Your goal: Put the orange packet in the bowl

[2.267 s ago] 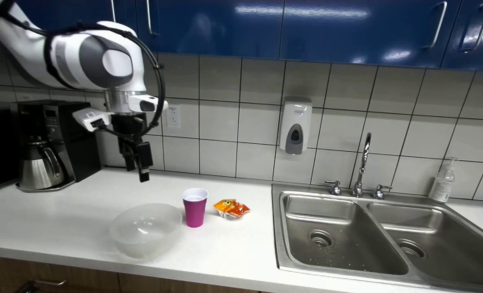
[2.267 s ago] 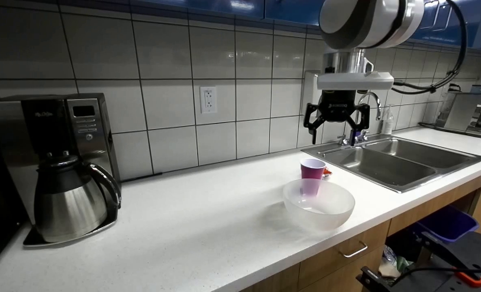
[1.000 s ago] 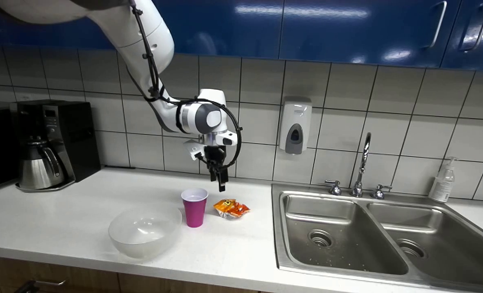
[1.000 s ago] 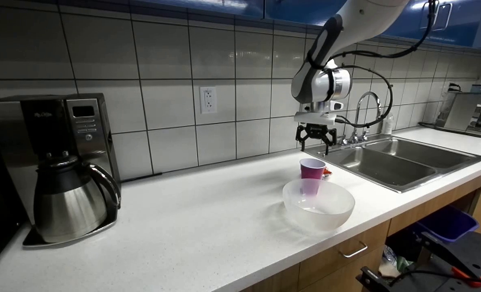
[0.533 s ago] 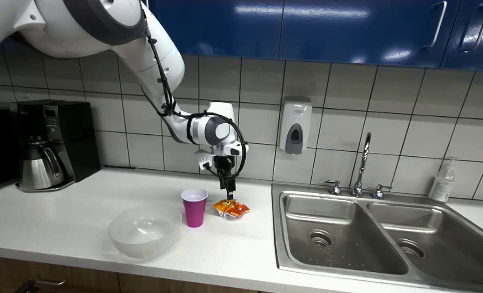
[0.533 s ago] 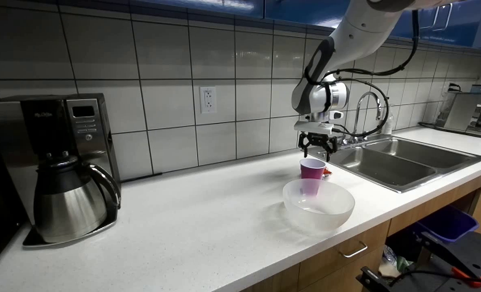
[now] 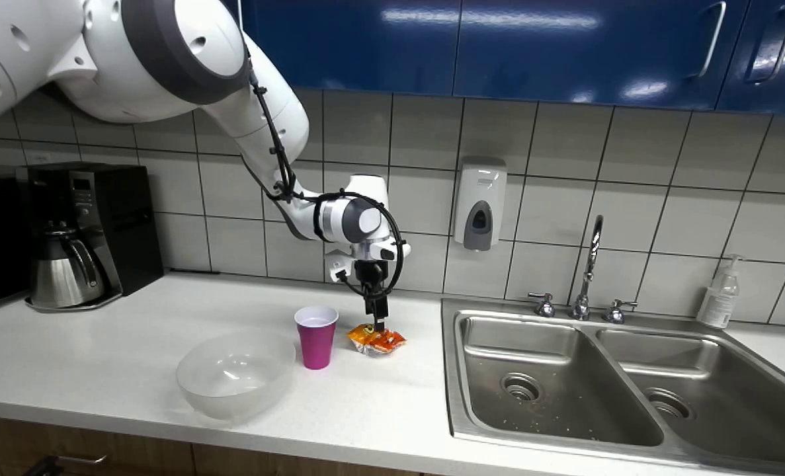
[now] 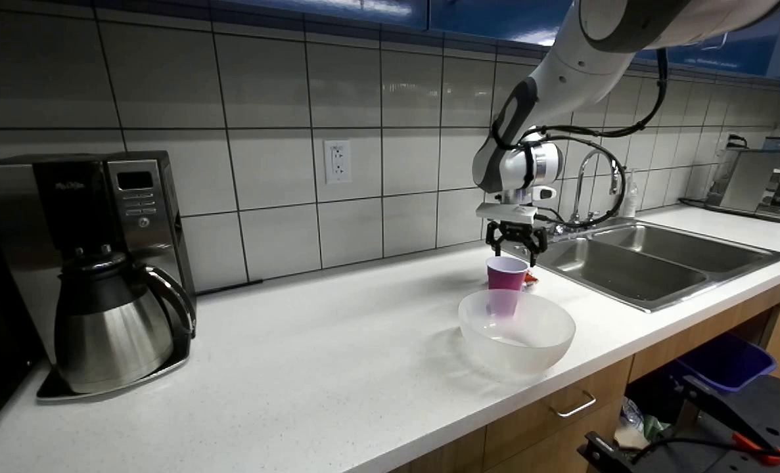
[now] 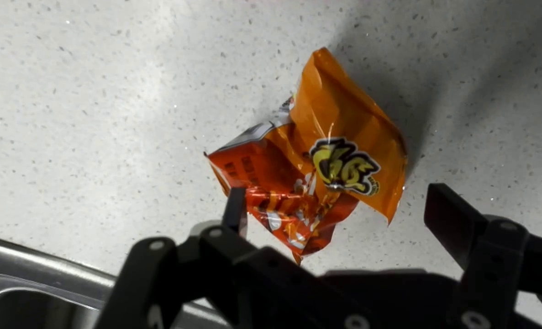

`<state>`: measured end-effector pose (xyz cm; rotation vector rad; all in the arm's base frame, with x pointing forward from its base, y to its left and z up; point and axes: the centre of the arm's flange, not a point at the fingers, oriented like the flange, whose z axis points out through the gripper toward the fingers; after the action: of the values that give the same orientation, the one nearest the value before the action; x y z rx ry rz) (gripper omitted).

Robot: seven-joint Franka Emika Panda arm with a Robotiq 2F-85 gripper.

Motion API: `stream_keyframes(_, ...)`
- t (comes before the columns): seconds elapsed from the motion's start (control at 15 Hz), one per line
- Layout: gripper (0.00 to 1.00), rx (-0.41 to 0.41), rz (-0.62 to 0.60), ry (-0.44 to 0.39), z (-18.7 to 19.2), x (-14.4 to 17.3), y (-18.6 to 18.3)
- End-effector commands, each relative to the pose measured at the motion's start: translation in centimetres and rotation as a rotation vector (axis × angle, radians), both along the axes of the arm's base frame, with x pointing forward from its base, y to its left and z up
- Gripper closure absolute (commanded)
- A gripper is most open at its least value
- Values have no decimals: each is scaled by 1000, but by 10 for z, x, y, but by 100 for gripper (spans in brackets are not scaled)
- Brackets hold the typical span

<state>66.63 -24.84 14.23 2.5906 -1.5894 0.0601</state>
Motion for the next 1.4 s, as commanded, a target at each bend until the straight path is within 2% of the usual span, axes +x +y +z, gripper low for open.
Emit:
stream_keyframes(0.0,0,13,-45,19,-6,14,-9)
stream_keyframes(0.2,0,22,-51,27,-9,14,-10)
stream_keyframes(0.27,25,22,-50,27,-11,15,-10)
stream_keyframes(0.4,34,22,-50,26,-10,14,-10)
stream_keyframes(0.6,60,23,-52,23,-8,15,-9)
stream_keyframes(0.93,97,26,-64,30,-9,14,-10)
stream_keyframes(1.0,100,28,-67,34,-10,13,-10)
stream_keyframes(1.2,100,31,-72,44,-12,9,-10)
stream_keyframes(1.33,100,33,-70,38,0,6,-9)
